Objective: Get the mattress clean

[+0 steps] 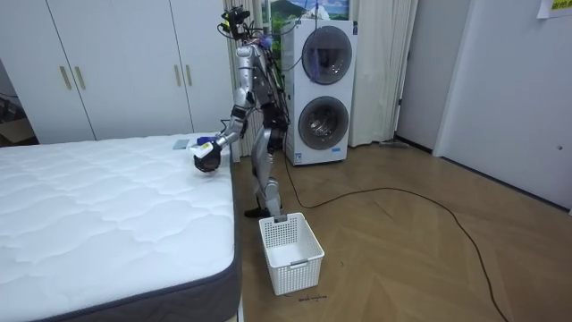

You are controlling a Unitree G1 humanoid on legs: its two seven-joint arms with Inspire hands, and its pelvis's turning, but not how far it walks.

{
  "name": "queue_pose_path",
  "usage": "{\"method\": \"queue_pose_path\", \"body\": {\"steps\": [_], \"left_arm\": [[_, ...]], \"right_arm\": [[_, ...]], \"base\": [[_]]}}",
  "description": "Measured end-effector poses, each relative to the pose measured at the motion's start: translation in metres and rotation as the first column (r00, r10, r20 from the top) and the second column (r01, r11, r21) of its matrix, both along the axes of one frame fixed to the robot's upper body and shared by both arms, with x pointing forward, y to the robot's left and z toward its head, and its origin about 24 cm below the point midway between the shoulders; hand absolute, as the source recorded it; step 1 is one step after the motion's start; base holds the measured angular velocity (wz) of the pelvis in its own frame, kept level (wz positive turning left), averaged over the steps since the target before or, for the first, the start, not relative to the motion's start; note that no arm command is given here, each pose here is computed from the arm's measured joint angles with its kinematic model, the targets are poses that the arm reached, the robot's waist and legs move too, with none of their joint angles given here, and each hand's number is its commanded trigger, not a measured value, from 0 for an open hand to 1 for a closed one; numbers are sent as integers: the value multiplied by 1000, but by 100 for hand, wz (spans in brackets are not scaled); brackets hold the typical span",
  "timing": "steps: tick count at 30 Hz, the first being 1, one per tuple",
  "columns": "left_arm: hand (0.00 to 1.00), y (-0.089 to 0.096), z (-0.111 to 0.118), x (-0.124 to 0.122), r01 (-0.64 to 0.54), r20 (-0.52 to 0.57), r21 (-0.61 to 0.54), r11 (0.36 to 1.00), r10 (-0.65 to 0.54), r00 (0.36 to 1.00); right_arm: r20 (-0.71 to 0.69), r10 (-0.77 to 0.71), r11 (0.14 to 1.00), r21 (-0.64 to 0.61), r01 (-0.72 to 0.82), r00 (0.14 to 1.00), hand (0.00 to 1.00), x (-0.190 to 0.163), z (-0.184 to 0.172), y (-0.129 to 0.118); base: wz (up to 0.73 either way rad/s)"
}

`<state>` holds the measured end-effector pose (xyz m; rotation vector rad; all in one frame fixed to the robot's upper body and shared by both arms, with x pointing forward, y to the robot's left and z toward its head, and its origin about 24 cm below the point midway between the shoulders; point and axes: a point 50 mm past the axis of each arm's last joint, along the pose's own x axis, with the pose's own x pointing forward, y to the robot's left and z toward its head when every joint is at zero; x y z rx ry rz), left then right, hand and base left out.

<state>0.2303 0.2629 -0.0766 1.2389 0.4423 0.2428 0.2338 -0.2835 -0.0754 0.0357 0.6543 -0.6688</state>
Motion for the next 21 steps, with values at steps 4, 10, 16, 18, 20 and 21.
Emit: {"method": "queue_pose_path", "body": {"steps": [4,10,16,18,20,21], "left_arm": [[100,1,-2,-2,-3,-11,2,1000,3,1000],[100,3,-8,-12,-14,-58,4,1000,14,998],[100,3,-10,-13,-13,-89,-9,1000,12,996],[100,4,-11,-14,-13,-98,-12,1000,12,995],[100,4,-12,-15,-16,-103,-13,1000,14,995],[100,4,-12,-16,-17,-106,-15,1000,16,994]], "right_arm": [[106,-13,998,-67,21,994,0,17,20,3],[179,51,976,-218,-11,982,0,31,40,7],[264,131,933,-360,-28,955,0,45,65,15],[308,144,926,-378,-18,941,0,49,74,18],[348,146,923,-384,-2,926,0,52,81,21],[366,144,923,-384,8,919,0,54,85,22]], "base": [[0],[-1],[0],[2],[5],[7]]}}
